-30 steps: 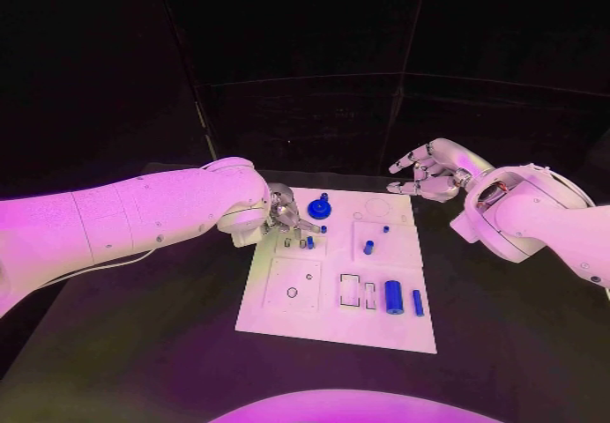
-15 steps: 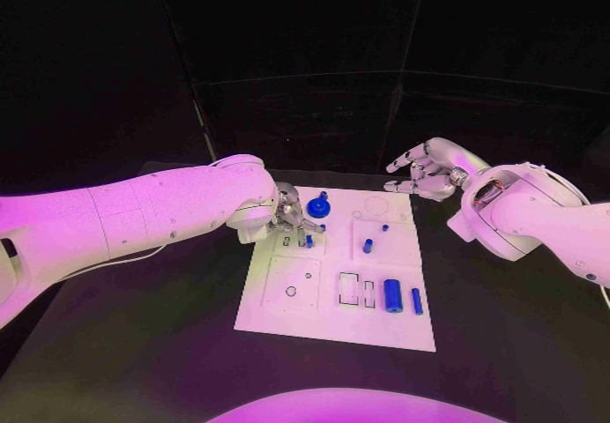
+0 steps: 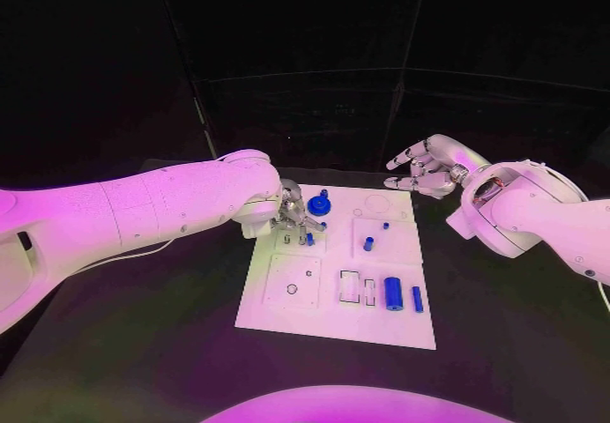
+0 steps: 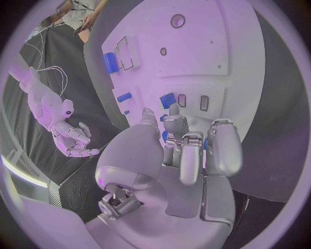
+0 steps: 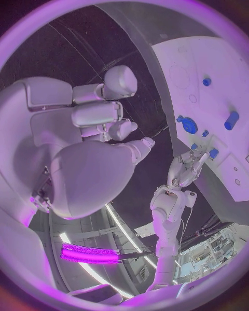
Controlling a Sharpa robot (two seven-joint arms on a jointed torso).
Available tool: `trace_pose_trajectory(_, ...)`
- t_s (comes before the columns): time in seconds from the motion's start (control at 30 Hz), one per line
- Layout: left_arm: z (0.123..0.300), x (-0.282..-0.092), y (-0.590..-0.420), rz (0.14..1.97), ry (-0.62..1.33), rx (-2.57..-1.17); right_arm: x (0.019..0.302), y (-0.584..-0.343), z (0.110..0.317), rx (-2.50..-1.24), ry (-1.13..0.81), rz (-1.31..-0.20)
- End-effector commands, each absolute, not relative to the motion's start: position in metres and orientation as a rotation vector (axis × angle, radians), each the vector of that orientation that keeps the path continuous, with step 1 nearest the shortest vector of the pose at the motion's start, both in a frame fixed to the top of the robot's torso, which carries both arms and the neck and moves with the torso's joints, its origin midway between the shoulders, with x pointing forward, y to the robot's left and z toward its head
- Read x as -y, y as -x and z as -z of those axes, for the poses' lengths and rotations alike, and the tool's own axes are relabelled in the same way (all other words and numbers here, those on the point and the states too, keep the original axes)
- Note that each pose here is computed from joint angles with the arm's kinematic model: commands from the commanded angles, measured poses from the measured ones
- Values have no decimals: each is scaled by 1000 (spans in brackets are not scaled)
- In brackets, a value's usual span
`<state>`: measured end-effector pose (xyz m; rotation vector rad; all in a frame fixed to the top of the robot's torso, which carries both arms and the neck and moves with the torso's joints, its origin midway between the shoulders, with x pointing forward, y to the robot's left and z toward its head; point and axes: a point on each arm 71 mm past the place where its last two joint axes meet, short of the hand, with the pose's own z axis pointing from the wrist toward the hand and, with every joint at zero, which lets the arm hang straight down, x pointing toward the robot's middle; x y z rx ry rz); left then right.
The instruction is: Assemble the parts on the task board
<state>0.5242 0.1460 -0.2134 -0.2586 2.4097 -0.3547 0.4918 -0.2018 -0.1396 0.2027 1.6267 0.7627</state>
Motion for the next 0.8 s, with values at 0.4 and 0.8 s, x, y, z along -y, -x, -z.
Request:
trace_pose_trajectory(0.4, 215, -142, -528, 321, 218, -2445, 199, -493, 137, -1612, -206, -780)
trace_pose_trajectory(0.8, 216, -139, -530, 311, 200, -2464, 198, -493, 137, -1612, -209, -785)
